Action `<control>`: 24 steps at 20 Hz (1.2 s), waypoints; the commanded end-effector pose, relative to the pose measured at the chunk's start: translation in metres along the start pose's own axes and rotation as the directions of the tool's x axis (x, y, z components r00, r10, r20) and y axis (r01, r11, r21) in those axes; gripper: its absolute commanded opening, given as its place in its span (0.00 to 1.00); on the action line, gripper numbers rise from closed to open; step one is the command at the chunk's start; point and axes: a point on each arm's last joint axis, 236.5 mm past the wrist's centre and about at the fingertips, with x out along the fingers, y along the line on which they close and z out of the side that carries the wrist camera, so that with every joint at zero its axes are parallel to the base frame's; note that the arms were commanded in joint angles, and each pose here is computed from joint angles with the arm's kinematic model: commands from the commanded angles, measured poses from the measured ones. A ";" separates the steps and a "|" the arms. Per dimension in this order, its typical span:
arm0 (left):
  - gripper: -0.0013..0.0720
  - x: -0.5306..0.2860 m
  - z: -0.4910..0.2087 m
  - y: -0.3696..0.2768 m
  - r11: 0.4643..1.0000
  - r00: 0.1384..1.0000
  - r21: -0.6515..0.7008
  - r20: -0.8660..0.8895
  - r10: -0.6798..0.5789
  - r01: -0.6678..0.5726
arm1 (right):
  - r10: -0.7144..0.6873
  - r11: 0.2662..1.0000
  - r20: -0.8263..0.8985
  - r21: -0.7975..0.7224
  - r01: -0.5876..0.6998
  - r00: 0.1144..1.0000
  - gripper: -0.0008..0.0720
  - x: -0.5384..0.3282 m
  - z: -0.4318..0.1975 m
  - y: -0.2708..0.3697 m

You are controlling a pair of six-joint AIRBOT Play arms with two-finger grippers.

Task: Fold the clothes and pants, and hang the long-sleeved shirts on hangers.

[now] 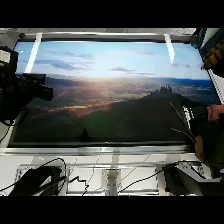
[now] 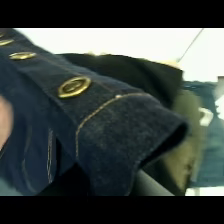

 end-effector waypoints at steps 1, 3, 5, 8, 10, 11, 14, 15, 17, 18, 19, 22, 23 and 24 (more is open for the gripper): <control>0.04 0.000 0.000 0.000 1.000 1.000 0.000 0.002 0.001 -0.001 | -0.081 0.988 0.013 0.130 0.078 0.997 0.09 0.002 0.008 -0.037; 0.04 0.000 0.002 0.000 1.000 1.000 0.000 0.009 0.001 -0.001 | -0.075 0.989 0.022 0.131 0.071 0.997 0.69 0.005 0.012 -0.035; 0.04 0.001 0.005 0.000 1.000 1.000 0.000 0.022 0.001 -0.001 | -0.071 0.989 0.040 0.130 0.065 0.997 0.95 0.006 0.017 -0.034; 0.04 0.001 0.005 0.000 1.000 1.000 0.000 0.020 0.001 -0.001 | -0.055 0.991 0.046 0.127 0.048 0.997 0.95 0.009 0.020 -0.030; 0.04 0.001 0.005 0.000 1.000 1.000 0.000 0.020 0.001 -0.001 | 0.030 0.993 0.039 0.114 -0.035 0.999 0.93 0.013 0.020 -0.009; 0.04 0.001 0.005 0.000 1.000 1.000 0.000 0.020 0.001 -0.001 | 0.092 0.991 0.036 0.096 -0.095 0.995 0.74 0.013 0.020 0.006; 0.04 0.001 0.005 0.000 1.000 1.000 0.000 0.020 0.001 -0.001 | 0.416 0.909 0.034 -0.037 -0.415 0.909 0.05 -0.004 0.021 0.084; 0.04 0.001 0.005 0.000 1.000 1.000 0.000 0.020 0.001 -0.001 | 0.551 0.832 0.012 -0.093 -0.547 0.835 0.05 -0.019 0.017 0.119; 0.04 0.001 0.005 0.000 1.000 1.000 0.000 0.020 0.001 -0.001 | 0.751 0.640 -0.074 -0.161 -0.751 0.656 0.05 -0.058 -0.005 0.183; 0.04 0.001 0.005 0.000 1.000 1.000 0.000 0.020 0.001 -0.001 | 0.807 0.547 -0.143 -0.188 -0.816 0.574 0.05 -0.078 -0.024 0.210; 0.04 0.001 0.005 0.000 1.000 1.000 0.000 0.020 0.001 -0.001 | 0.836 0.458 -0.221 -0.224 -0.861 0.502 0.05 -0.099 -0.050 0.234; 0.04 0.001 0.005 0.000 1.000 1.000 0.000 0.020 0.001 -0.001 | 0.812 0.197 -0.463 -0.357 -0.913 0.356 0.05 -0.159 -0.145 0.287; 0.04 0.001 0.005 0.000 1.000 1.000 0.000 0.020 0.001 -0.001 | 0.768 0.122 -0.538 -0.412 -0.903 0.349 0.05 -0.176 -0.184 0.296; 0.04 0.001 0.005 0.000 1.000 1.000 0.000 0.020 0.001 -0.001 | 0.721 0.046 -0.592 -0.478 -0.877 0.360 0.05 -0.189 -0.218 0.299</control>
